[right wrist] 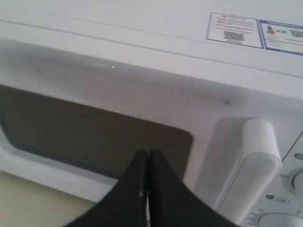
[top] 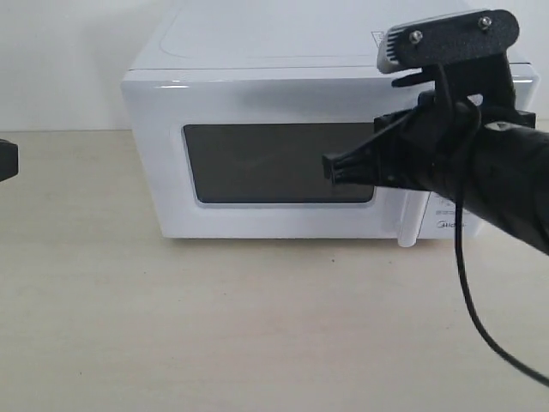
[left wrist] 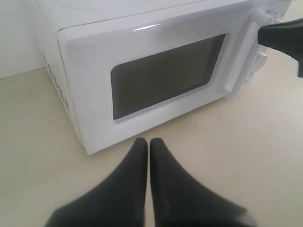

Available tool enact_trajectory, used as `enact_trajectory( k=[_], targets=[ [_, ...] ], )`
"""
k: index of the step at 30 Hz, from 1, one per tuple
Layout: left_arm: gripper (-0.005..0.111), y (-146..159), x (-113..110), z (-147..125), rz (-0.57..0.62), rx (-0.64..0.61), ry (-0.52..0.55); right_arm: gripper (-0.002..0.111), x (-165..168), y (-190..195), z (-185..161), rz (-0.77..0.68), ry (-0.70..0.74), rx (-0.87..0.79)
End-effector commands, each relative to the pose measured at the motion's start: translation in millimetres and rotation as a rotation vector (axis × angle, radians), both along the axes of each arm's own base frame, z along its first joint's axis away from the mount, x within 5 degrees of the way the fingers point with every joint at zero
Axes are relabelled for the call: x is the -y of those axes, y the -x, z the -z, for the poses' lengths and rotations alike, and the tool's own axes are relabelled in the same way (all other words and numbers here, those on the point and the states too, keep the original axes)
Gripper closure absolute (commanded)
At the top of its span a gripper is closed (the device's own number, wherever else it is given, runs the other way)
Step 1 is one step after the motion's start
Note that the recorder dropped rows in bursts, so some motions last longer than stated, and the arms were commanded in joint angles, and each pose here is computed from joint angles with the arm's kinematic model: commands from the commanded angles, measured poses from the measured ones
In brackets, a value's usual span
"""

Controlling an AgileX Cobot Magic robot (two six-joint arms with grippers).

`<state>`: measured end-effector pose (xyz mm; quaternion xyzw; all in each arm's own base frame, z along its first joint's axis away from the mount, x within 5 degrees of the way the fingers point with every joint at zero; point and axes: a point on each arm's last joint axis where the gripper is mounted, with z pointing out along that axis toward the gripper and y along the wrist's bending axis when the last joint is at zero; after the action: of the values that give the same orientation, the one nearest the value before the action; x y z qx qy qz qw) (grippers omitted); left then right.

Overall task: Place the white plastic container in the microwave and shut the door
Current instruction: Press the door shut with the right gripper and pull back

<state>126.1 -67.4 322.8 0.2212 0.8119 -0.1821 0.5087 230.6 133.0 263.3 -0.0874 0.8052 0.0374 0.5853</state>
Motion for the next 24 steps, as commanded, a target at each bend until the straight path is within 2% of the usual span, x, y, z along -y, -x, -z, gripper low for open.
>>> enact_trajectory(
  k=[1,7,19,24],
  targets=[
    [0.102,0,-1,0,-0.012,0.011,0.009,0.109,-4,33,-5,-0.093,-0.011,0.033],
    [0.102,0,-1,0,-0.013,0.013,0.01,0.109,-6,50,-21,-0.167,-0.067,0.073],
    [0.102,0,-1,-1,-0.015,0.015,0.013,0.109,-5,50,-23,-0.164,-0.072,0.081],
    [0.102,0,-1,-1,-0.017,0.019,0.014,0.109,3,57,-36,-0.163,-0.114,0.123]
  ],
)
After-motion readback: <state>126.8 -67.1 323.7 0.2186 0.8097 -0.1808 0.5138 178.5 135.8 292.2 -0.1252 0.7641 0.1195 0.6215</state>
